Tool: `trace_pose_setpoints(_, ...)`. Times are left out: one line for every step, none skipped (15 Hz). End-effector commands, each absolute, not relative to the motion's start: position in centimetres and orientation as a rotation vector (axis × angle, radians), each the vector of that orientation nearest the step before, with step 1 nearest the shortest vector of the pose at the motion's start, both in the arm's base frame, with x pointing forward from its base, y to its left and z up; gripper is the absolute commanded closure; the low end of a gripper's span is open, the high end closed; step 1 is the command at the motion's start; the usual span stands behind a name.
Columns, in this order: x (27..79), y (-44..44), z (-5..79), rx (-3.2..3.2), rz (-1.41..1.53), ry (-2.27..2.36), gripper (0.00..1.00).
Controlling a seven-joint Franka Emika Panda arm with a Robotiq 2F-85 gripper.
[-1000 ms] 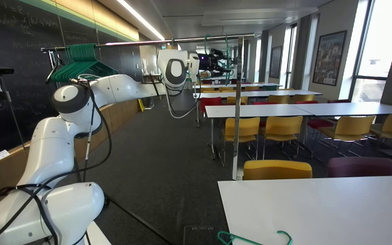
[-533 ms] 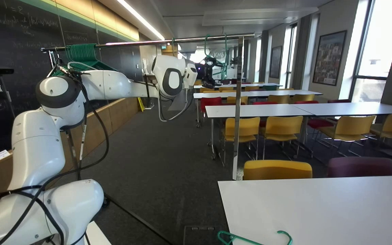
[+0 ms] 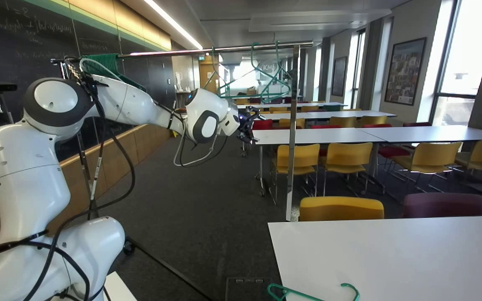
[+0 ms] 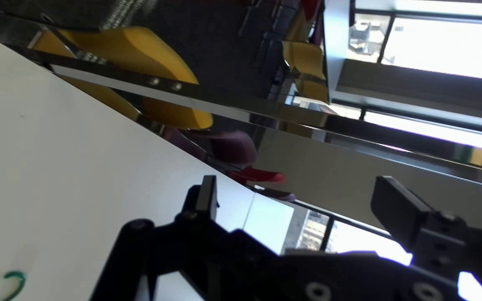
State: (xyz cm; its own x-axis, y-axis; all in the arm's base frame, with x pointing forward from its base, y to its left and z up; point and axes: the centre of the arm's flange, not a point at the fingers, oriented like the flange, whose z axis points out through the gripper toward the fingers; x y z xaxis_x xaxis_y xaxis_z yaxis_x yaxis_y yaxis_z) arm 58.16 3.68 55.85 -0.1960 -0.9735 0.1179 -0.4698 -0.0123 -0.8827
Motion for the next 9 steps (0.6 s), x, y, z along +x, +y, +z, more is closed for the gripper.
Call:
trace_pose_setpoints(54.7,1.0,51.3,-1.602,-0.926,1.775,0.0)
trace_pose_setpoints(54.5,0.5,50.0,-1.628,-0.879,1.834,0.0)
trace_pose_setpoints(54.1,-0.3,48.5,-1.649,-0.837,1.912,0.0)
trace_pose_setpoints(54.0,-1.2,47.0,-1.64,-0.847,2.016,0.0)
trace_pose_setpoints(53.8,-2.2,45.9,-1.639,-0.804,2.089,0.0)
trace_pose_setpoints(53.5,-3.1,45.0,-1.631,-0.77,2.165,0.0)
trace_pose_setpoints(53.1,-3.9,44.2,-1.628,-0.721,2.234,0.0)
trace_pose_setpoints(52.9,-4.4,43.7,-1.622,-0.682,2.3,0.0)
trace_pose_setpoints(52.8,-5.0,43.1,-1.606,-0.642,2.369,0.0)
